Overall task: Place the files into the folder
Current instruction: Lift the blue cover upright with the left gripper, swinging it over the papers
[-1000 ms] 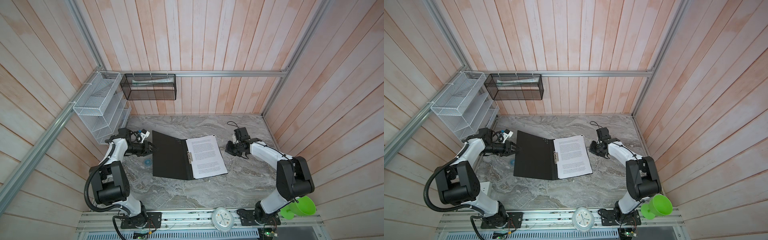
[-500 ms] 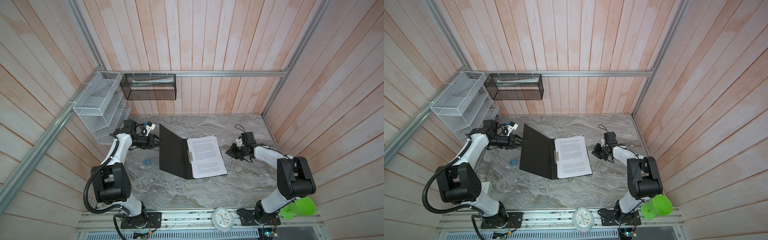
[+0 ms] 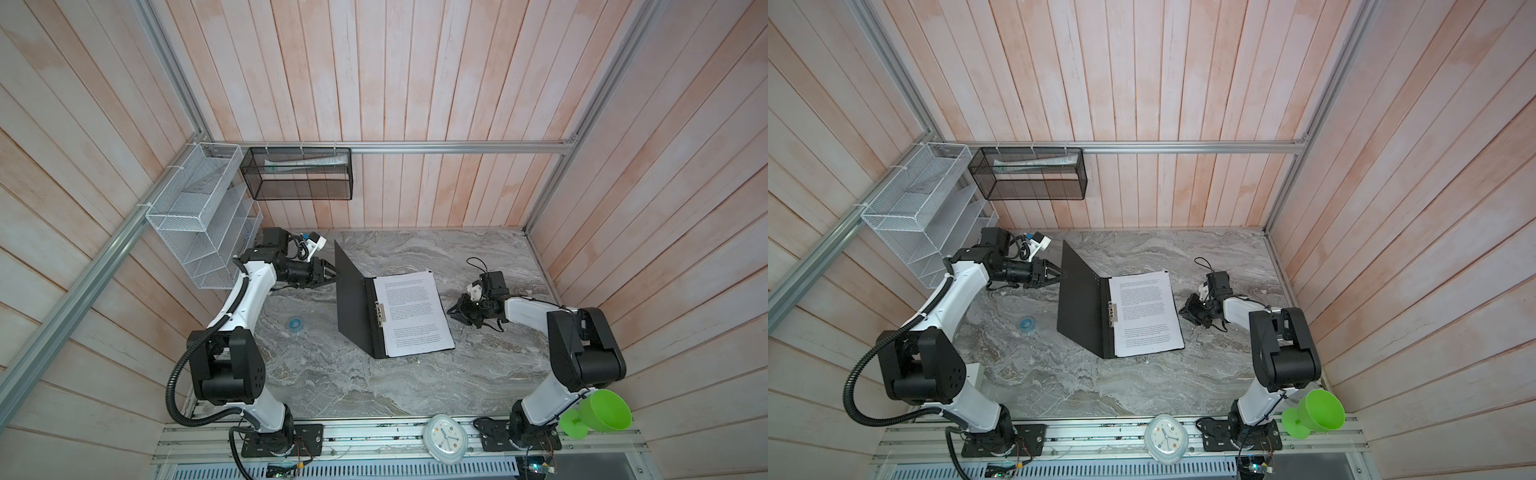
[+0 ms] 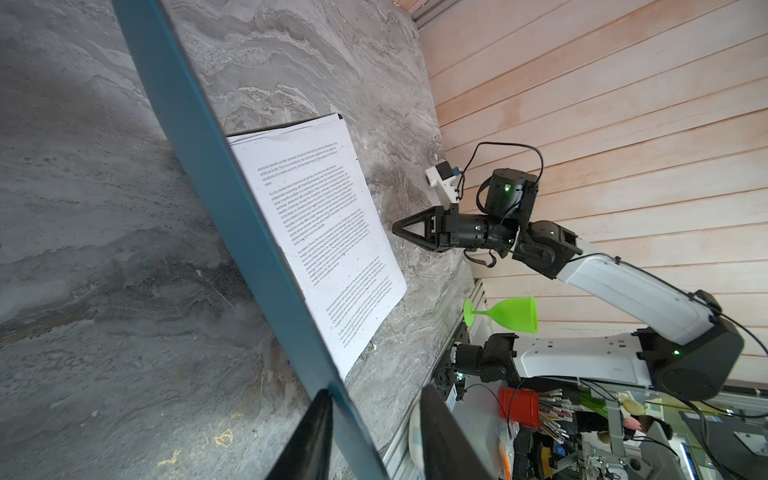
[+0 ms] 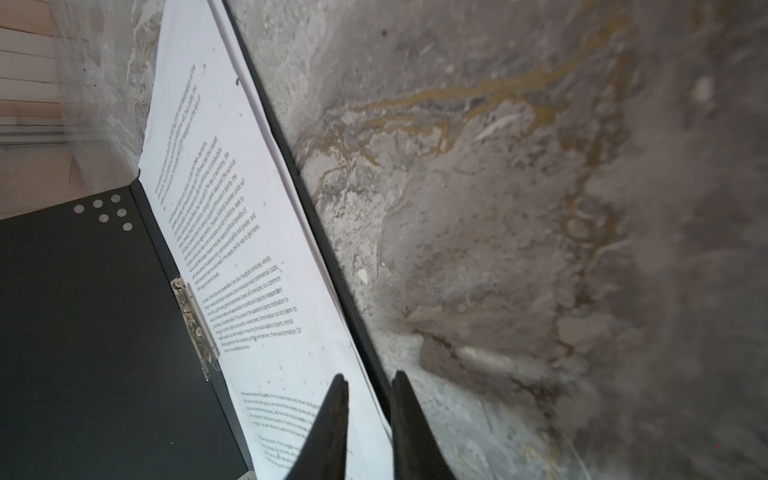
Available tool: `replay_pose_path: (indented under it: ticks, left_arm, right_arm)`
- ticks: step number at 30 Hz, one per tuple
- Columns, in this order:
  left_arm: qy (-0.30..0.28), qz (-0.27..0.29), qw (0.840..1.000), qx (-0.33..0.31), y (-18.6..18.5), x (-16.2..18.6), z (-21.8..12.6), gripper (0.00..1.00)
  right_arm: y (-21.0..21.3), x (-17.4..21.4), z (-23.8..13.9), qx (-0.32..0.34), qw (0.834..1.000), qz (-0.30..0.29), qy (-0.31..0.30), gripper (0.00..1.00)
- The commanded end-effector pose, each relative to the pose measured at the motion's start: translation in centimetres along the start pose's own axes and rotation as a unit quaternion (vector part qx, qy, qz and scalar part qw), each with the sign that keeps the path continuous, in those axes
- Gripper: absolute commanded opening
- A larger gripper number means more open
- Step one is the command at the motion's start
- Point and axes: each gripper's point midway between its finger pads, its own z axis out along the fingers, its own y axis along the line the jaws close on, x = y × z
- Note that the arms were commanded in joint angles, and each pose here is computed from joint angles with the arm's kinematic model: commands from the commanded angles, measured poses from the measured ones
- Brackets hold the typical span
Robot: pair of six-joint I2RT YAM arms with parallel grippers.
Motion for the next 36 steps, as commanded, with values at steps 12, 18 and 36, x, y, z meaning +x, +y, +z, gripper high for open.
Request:
replay_pose_path:
  ticks: [12,18,36]
  left_arm:
    - [0.024,0.054,0.998,0.021,-3.8,-2.3,3.8,0.39]
    - [0.046,0.077,0.996,0.026,-5.3,-2.6,6.3,0.4]
    - [0.085,0.12,0.987,0.057,-9.2,-2.2,10.7,0.42]
  right_arm:
    - [-0.5,-0.7,-1.0,0.027,1.0,-0.011,-0.01,0.21]
    - [1.5,-1.0,-2.6,0.005,0.999,-0.031,-0.022,0.21]
    - [11.9,2.0,-2.5,-0.202,0.974,-0.088,0.053,0.21]
